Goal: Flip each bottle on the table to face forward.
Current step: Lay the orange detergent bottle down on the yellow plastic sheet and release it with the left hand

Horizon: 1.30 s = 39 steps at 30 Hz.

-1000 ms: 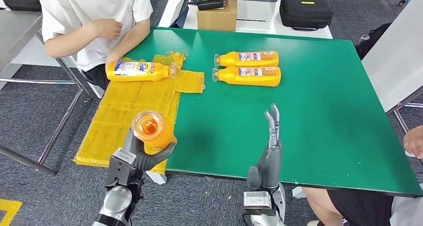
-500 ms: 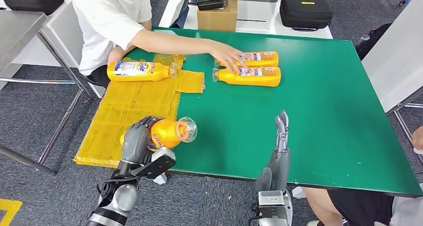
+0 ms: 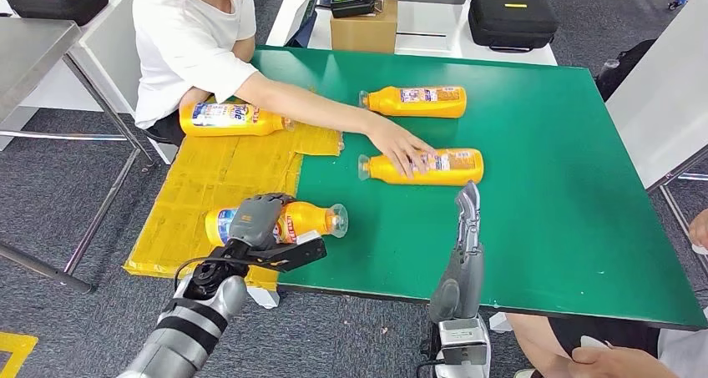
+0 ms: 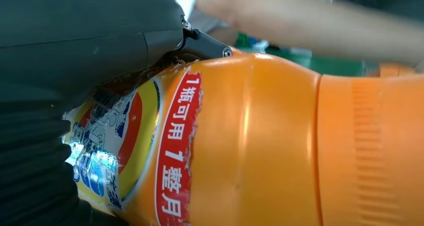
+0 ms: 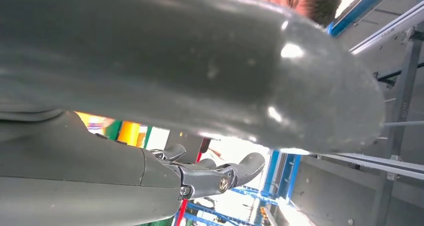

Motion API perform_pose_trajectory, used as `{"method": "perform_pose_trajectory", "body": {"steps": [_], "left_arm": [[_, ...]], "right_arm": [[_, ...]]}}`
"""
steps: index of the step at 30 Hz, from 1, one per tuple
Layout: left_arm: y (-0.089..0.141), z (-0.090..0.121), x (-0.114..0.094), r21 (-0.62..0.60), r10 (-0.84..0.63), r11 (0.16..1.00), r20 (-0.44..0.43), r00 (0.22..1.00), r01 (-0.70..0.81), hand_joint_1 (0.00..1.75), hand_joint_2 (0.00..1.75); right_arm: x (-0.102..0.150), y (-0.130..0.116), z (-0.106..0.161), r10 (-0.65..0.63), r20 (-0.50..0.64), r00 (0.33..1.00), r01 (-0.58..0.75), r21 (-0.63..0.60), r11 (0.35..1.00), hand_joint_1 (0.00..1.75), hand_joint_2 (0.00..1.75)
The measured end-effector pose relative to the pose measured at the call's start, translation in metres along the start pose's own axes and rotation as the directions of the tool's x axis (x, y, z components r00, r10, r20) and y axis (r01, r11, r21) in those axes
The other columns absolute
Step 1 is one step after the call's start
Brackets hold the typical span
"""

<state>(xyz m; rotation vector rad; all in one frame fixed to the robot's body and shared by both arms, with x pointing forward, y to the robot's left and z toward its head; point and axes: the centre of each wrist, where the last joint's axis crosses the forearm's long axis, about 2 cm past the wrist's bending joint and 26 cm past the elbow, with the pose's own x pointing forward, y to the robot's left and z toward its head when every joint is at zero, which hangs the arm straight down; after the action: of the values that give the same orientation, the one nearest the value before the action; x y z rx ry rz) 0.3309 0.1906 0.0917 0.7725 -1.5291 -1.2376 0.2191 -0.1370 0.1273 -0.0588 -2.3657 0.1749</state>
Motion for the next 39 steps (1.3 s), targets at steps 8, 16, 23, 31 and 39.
{"method": "perform_pose_trajectory", "body": {"steps": [8,16,23,31,39], "left_arm": [[0.007,-0.041,-0.017,-0.250,-0.070,0.966,-0.019,0.997,0.063,0.73,1.75],[0.012,-0.055,-0.026,-0.430,-0.110,0.900,-0.063,0.992,0.073,0.00,1.75],[0.015,-0.058,-0.029,-0.470,-0.114,0.880,-0.073,0.991,0.067,0.00,1.75],[0.021,-0.058,-0.043,-0.482,0.164,0.858,-0.076,0.984,-0.180,0.00,1.75],[0.013,-0.044,-0.061,-0.366,0.498,0.802,-0.025,0.867,-0.471,0.00,1.75]], "right_arm": [[-0.002,0.002,-0.003,-0.054,-0.027,0.998,0.054,-0.010,0.999,0.00,0.00],[-0.009,0.003,-0.008,-0.068,-0.044,0.997,0.067,-0.015,0.998,0.00,0.00],[-0.013,0.003,-0.008,-0.064,-0.056,0.996,0.063,-0.009,0.998,0.00,0.00],[-0.018,0.002,-0.010,-0.058,-0.067,0.996,0.057,-0.019,0.998,0.00,0.00],[-0.019,0.000,-0.008,-0.040,-0.072,0.997,0.038,-0.031,0.999,0.00,0.00]]}}
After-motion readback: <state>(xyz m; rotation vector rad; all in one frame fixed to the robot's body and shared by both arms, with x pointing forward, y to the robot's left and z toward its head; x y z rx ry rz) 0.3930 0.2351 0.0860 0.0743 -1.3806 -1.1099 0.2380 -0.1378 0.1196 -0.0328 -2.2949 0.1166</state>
